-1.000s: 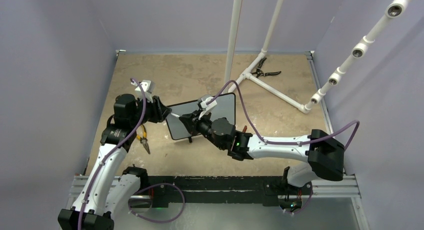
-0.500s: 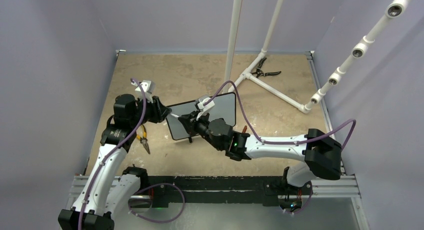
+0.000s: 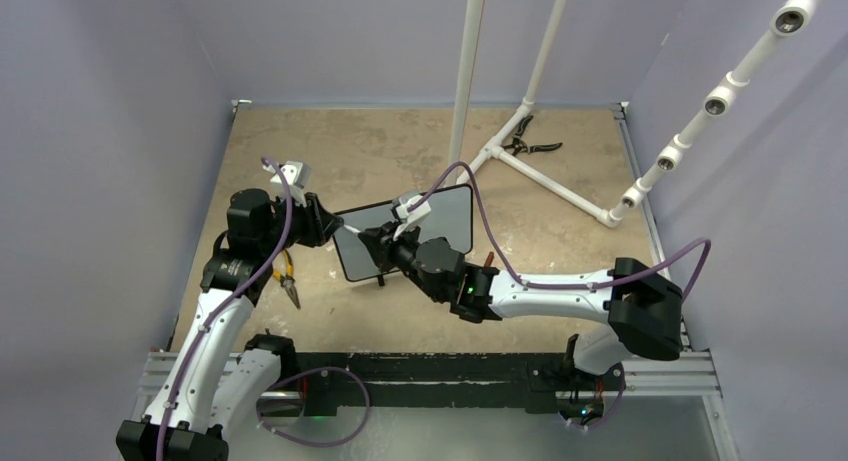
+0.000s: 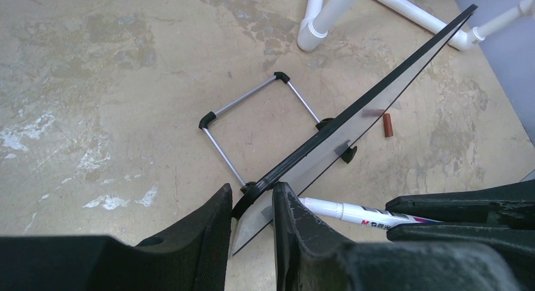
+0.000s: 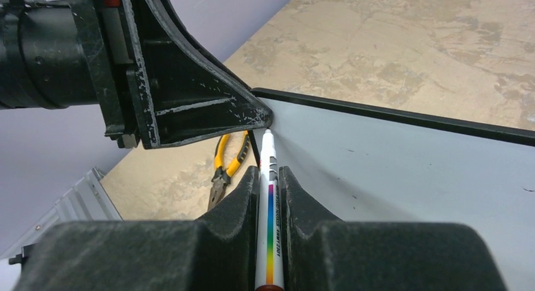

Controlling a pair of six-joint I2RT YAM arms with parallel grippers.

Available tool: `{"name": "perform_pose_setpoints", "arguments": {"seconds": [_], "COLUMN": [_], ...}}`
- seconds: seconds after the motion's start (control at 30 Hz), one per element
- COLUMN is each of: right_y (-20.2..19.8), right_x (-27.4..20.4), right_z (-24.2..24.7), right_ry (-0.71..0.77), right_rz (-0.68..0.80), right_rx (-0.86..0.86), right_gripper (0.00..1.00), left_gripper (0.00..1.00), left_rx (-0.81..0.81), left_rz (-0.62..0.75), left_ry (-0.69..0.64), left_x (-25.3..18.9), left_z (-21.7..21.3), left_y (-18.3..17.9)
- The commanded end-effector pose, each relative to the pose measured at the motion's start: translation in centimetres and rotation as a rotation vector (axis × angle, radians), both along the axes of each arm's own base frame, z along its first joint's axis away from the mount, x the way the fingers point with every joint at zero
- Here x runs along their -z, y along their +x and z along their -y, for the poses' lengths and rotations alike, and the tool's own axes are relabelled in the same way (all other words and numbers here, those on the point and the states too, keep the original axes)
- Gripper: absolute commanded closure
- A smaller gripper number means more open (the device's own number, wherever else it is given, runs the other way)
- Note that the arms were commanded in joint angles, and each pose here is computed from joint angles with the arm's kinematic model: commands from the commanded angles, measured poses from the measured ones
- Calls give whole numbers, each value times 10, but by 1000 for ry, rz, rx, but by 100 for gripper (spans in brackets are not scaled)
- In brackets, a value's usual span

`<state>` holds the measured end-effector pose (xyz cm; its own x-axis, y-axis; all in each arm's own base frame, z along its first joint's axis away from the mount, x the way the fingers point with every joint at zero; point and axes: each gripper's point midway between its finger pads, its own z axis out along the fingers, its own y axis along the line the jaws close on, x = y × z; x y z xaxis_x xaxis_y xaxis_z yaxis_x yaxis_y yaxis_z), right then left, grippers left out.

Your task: Write a sentence on the whiteboard

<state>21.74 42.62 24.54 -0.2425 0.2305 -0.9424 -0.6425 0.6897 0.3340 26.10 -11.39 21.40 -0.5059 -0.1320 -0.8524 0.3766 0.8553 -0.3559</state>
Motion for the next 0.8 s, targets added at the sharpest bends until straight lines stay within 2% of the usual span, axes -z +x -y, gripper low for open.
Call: {"name": "perform_pose_setpoints", "arguments": {"seconds": [0.0, 0.77], "right_y": [4, 15], "right_x": [-13, -6], "right_z": [-5, 2], "right_ry": [30, 31], "right_rz": [20, 12], "right_rx": [23, 106], "right_gripper": [100, 100], "left_gripper": [78, 84], "left_rx": [4, 5], "left_rz": [52, 53], "left_ry": [2, 3], "left_x": [-8, -8], "left_z": [0, 0], "left_y": [4, 4]}}
